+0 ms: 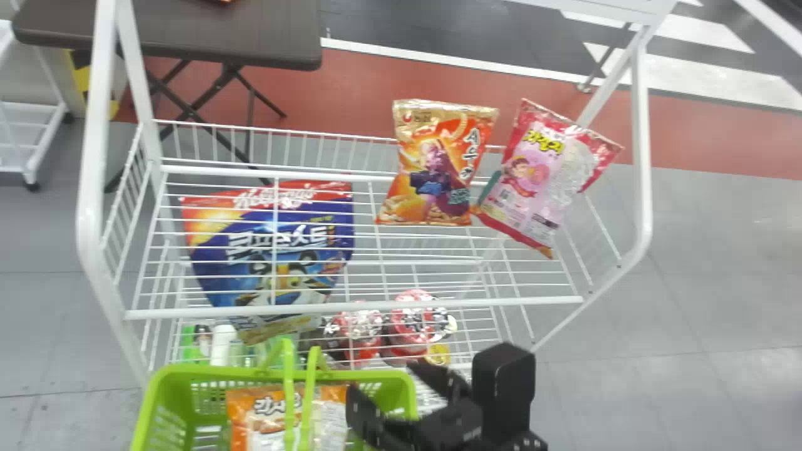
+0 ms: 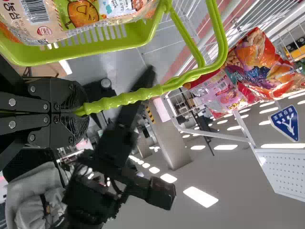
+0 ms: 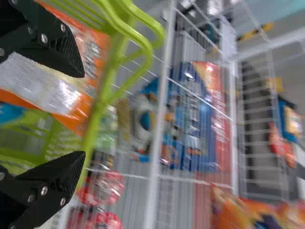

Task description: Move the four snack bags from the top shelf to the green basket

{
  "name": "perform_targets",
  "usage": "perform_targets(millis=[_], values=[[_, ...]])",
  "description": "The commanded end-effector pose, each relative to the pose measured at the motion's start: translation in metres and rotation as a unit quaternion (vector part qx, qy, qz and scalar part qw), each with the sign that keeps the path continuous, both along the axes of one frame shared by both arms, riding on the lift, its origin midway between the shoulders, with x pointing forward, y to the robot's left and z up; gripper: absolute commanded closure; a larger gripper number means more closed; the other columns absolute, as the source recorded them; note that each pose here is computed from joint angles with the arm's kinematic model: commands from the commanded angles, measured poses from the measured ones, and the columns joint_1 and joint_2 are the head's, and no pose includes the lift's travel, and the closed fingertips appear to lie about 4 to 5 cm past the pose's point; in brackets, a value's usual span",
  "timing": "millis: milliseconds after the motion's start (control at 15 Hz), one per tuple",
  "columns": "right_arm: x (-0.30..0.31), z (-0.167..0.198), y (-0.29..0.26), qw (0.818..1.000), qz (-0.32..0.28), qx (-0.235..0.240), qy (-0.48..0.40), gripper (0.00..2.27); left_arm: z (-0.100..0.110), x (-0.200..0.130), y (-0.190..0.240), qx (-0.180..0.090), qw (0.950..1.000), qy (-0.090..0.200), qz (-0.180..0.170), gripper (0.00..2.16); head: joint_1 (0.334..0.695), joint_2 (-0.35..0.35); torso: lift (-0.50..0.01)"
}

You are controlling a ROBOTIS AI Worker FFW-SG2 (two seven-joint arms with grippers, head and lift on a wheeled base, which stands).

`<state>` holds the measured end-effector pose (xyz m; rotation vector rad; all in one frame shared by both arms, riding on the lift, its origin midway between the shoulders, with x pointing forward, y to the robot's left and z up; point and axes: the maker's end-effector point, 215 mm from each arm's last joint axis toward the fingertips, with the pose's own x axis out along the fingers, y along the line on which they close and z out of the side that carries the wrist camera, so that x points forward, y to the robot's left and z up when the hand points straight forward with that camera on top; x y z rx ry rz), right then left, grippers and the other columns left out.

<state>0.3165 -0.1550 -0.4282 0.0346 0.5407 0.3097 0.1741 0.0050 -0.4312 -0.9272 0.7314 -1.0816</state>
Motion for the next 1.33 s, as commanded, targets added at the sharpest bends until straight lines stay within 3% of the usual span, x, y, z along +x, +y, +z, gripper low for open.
perform_targets(millis=[0, 133, 533, 667, 1267], values=[[0.048, 0.052, -0.03, 0.992, -0.045, -0.01, -0.119, 0.06, 0.0, -0.002, -0.003, 0.001, 1.0, -0.001, -0.004, 1.4, 0.695, -0.35, 0.0], [0.081, 0.075, -0.052, 0.98, -0.087, -0.027, -0.178, 0.07, 0.0, -0.002, -0.002, 0.002, 1.0, -0.001, -0.004, 1.4, 0.695, -0.35, 0.0], [0.174, 0.066, -0.135, 0.965, -0.154, -0.066, -0.204, 0.07, -0.001, -0.004, -0.001, 0.004, 1.0, 0.002, -0.009, 1.4, 0.695, -0.35, 0.0], [0.193, 0.066, -0.15, 0.967, -0.144, -0.055, -0.203, 0.07, -0.002, -0.003, -0.002, 0.005, 0.9999, 0.003, -0.011, 1.4, 0.695, -0.35, 0.0], [0.271, 0.044, -0.123, 0.979, -0.089, -0.015, -0.18, 0.12, -0.007, 0.0, 0.004, 0.01, 0.9999, 0.009, -0.006, 1.4, 0.695, -0.35, 0.0]])
